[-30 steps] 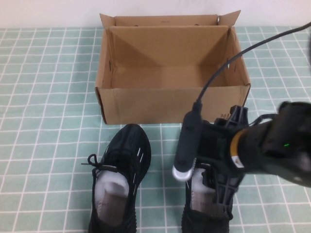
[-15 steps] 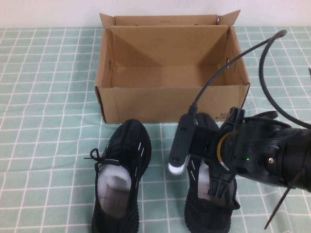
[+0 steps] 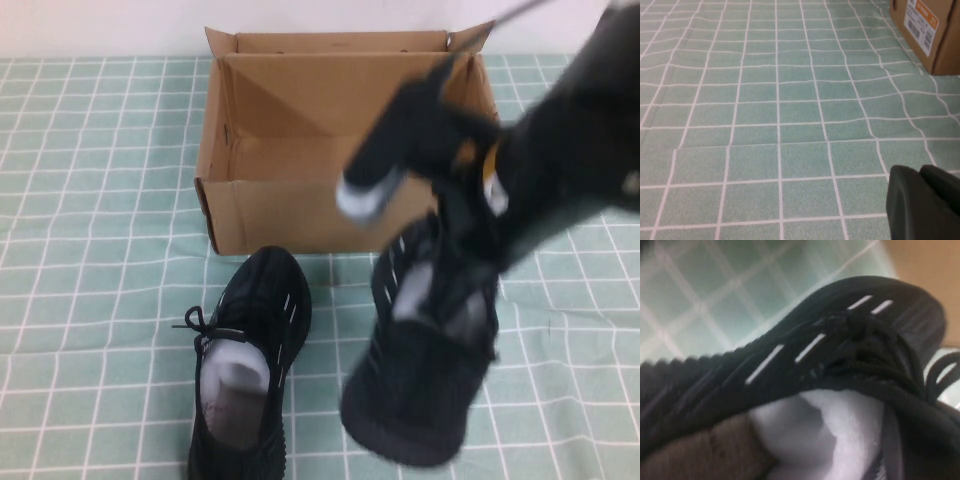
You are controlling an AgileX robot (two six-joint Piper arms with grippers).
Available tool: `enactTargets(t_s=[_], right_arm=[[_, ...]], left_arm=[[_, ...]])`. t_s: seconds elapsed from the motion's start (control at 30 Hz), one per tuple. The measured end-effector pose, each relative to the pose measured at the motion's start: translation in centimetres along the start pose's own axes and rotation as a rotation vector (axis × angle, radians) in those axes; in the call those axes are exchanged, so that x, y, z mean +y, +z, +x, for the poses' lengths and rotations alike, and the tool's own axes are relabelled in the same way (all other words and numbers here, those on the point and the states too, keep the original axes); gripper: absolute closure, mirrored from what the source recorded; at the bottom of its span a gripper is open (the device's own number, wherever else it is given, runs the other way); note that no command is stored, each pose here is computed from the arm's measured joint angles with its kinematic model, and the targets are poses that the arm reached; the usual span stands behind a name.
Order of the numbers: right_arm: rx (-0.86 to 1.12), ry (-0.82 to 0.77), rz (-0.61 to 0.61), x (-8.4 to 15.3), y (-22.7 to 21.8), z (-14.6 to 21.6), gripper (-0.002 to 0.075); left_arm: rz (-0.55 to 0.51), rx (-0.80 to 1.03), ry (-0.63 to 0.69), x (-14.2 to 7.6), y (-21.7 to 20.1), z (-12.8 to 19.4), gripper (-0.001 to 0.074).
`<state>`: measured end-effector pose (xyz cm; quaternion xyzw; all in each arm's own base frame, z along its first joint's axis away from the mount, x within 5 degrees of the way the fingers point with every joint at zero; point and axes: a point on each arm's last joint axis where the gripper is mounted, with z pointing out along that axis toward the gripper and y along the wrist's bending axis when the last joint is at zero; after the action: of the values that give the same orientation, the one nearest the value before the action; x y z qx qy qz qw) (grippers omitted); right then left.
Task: Put shoes into padded shoe box
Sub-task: Place the shoe in the shoe box
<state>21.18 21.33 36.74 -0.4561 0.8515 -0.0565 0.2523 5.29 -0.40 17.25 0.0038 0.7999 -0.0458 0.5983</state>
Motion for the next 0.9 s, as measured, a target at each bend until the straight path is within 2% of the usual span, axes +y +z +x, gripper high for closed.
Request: enactTargets(t_s=[0.2, 0.37, 0.53, 0.73, 0.9], right_arm=[[-0.152, 0.256, 0.008, -3.1, -3.6, -3.3, 0.0707], [-0.220, 0.475, -0.028, -7.1, -2.9, -5.7, 0.0707], [-0.291, 0.697, -0.158, -10.8, 0.6, -7.3, 0.0707], [-0.422, 0.964, -0.251, -15.0, 5.5, -8.0, 0.0707], [-0.538, 1.096, -0.295, -17.1, 8.7, -8.6, 0.0707]], left_arm=[[0.000, 0.000, 0.000, 0.0, 0.0, 0.0, 0.0731], [0.000, 0.000, 0.000, 0.0, 0.0, 0.0, 0.0731], [0.000, 0.000, 0.000, 0.0, 0.0, 0.0, 0.0731], [0.000, 0.000, 0.000, 0.0, 0.0, 0.0, 0.0731], [0.000, 0.000, 0.000, 0.0, 0.0, 0.0, 0.0731]])
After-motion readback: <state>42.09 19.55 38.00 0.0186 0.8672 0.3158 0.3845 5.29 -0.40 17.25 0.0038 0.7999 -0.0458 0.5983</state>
